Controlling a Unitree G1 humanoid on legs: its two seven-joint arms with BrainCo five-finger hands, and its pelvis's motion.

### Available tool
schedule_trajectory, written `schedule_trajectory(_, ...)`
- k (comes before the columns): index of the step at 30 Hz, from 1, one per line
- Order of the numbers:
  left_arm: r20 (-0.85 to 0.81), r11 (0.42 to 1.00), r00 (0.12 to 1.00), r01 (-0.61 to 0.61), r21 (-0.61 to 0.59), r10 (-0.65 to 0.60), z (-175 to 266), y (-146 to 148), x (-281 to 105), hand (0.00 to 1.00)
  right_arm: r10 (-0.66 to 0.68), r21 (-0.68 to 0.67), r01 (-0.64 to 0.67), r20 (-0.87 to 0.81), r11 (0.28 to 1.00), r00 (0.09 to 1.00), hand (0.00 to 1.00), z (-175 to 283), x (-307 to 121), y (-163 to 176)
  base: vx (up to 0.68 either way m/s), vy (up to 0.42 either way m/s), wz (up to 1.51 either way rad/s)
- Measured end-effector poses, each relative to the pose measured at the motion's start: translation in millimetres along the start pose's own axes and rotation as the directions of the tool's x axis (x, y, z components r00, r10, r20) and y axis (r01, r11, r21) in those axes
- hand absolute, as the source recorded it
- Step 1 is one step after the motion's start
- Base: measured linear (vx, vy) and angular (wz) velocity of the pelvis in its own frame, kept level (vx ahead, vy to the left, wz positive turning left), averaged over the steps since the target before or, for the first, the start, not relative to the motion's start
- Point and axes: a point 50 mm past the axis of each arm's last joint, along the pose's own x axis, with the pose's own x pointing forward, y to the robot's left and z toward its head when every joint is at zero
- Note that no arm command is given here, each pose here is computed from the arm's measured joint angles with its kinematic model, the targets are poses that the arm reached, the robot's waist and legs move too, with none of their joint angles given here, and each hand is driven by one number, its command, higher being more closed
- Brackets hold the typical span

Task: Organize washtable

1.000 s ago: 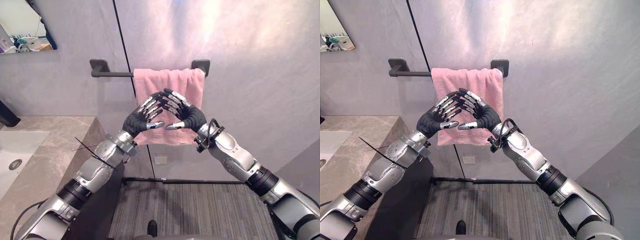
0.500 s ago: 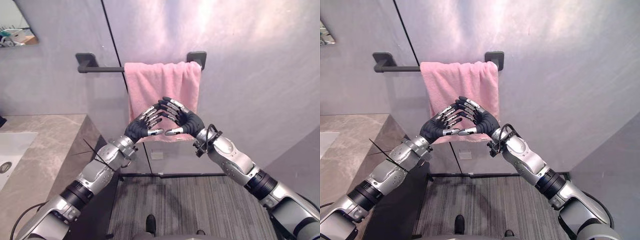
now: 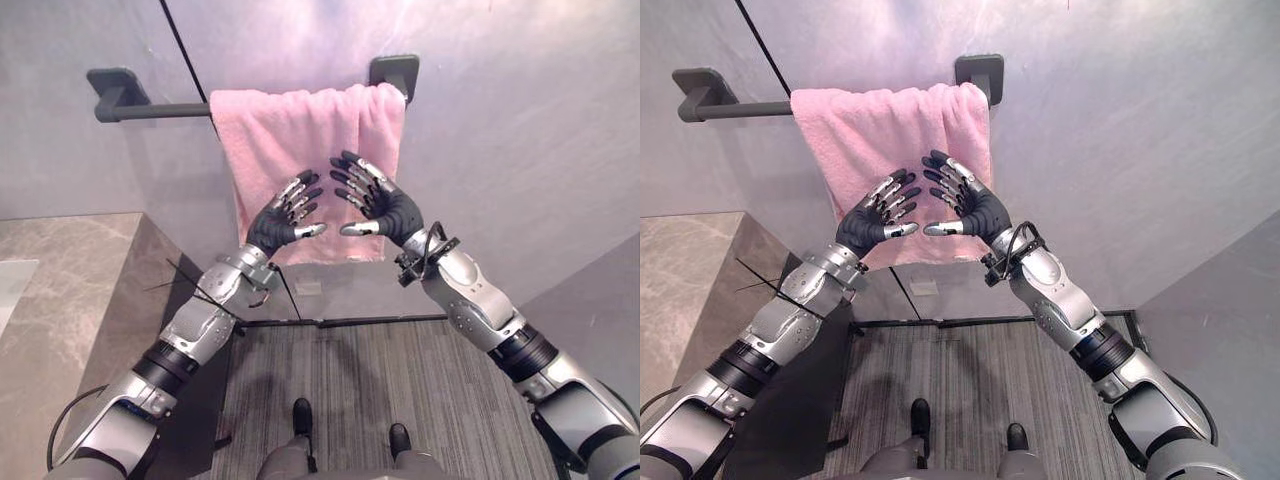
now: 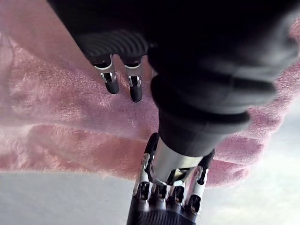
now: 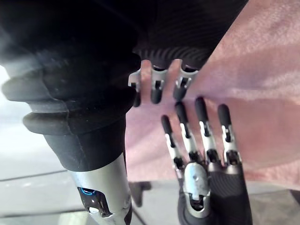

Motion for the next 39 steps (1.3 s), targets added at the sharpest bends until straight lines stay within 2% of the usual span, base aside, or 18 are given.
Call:
schedule_trajectory(2, 0.055, 0.99, 0.99, -0.134, 0.038, 0.131, 23, 36, 14, 0.0, 0.007, -0.016, -0.007, 0.021, 1.0, 1.0, 0.0, 9, 10, -4, -0.03, -0.029, -0.17)
schedule_trajectory(4, 0.101, 0.983, 0.982, -0.166, 0.072, 0.159, 43, 49, 18, 0.0, 0.0, -0.014, 0.0, 0.019, 1.0, 1.0, 0.0, 9, 11, -6, -0.03, -0.033, -0.07)
schedule_trajectory(14, 0.183, 0.983, 0.973, -0.157, 0.091, 0.138, 70, 48, 29, 0.0, -0.002, 0.01, 0.002, 0.016, 1.0, 1.0, 0.0, 4, 13, -3, -0.02, -0.014, -0.02)
schedule_trajectory(28, 0.282, 0.967, 0.934, -0.247, 0.062, 0.22, 95, 69, 25, 0.0, -0.047, 0.057, 0.047, -0.011, 0.997, 0.999, 0.0, -9, 0, -6, -0.01, -0.04, 0.01)
schedule_trajectory(34, 0.296, 0.966, 0.928, -0.253, 0.057, 0.225, 100, 70, 27, 0.0, -0.16, 0.074, 0.155, 0.069, 0.985, 0.985, 0.0, 10, -4, -31, 0.01, -0.052, 0.09)
schedule_trajectory(39, 0.328, 0.962, 0.906, -0.272, -0.035, 0.268, 98, 70, 28, 0.0, -0.341, 0.117, 0.328, 0.117, 0.937, 0.933, 0.0, 20, -14, -65, 0.02, -0.055, 0.1)
